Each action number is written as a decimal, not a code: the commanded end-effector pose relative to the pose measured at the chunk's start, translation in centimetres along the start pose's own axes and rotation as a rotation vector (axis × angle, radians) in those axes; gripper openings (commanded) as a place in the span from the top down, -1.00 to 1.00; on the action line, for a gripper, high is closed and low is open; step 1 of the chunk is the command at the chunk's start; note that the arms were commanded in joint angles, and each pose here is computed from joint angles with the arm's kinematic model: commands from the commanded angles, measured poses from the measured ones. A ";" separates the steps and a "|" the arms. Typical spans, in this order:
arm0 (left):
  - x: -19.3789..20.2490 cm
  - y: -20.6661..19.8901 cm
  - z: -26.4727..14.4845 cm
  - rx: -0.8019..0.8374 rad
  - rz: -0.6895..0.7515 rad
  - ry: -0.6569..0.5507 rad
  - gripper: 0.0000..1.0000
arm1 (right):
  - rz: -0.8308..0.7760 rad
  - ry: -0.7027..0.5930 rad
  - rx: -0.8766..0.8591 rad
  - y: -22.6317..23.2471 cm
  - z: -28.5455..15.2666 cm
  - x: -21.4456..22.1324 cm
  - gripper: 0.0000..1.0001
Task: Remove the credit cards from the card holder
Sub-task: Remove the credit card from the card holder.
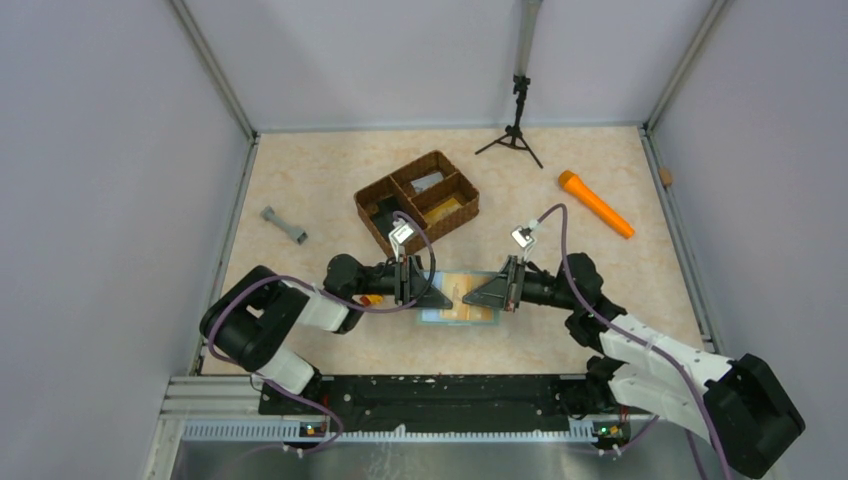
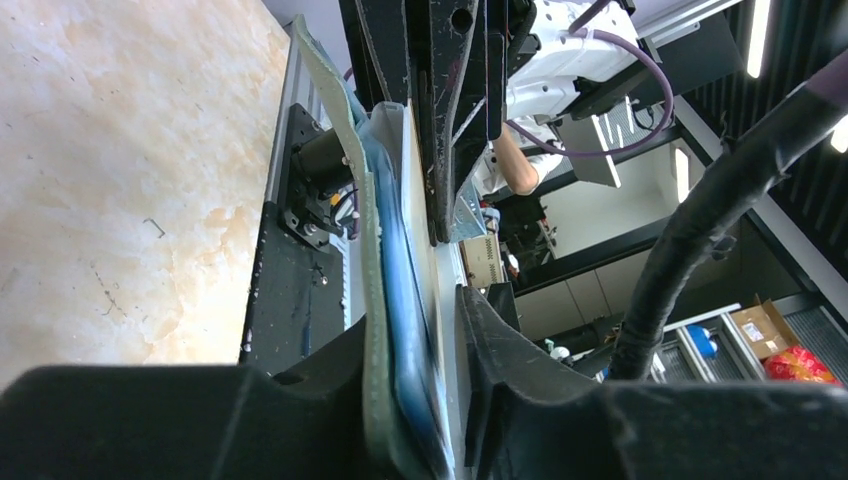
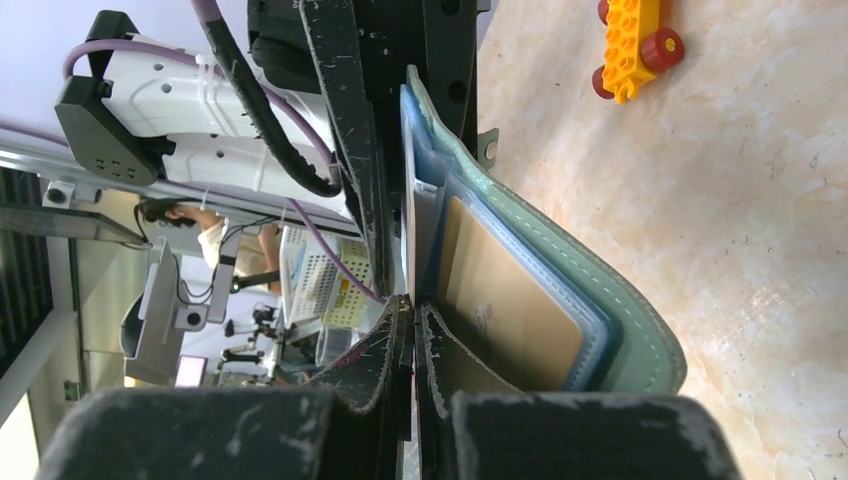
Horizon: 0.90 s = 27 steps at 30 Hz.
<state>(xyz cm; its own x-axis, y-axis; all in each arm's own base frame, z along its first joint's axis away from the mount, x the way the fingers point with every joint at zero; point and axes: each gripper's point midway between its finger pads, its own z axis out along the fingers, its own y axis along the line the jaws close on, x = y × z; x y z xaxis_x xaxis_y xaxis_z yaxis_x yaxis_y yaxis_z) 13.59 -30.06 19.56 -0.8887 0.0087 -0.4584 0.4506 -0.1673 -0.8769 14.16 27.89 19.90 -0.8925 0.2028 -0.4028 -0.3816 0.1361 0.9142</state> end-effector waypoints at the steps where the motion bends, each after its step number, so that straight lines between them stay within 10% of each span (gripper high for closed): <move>1: -0.4 -2.3 0.1 0.076 0.128 -0.006 0.44 | -0.047 -0.013 -0.028 0.8 -0.2 0.0 1.00; 11: -0.2 -2.8 -0.2 0.081 0.140 -0.013 0.09 | -0.045 -0.001 -0.019 0.6 -0.6 0.6 1.00; 27: -0.4 -2.7 -0.2 0.072 0.129 -0.038 0.65 | -0.056 0.004 -0.025 0.9 -1.1 0.9 1.00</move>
<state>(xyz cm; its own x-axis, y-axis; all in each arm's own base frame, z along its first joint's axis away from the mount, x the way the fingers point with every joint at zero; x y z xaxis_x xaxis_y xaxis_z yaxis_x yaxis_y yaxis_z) 13.37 -29.83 20.23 -0.8804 -0.0090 -0.4741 0.4681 -0.1766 -0.8658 13.13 27.20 20.05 -0.8861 0.1969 -0.4195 -0.3999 0.1325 0.9069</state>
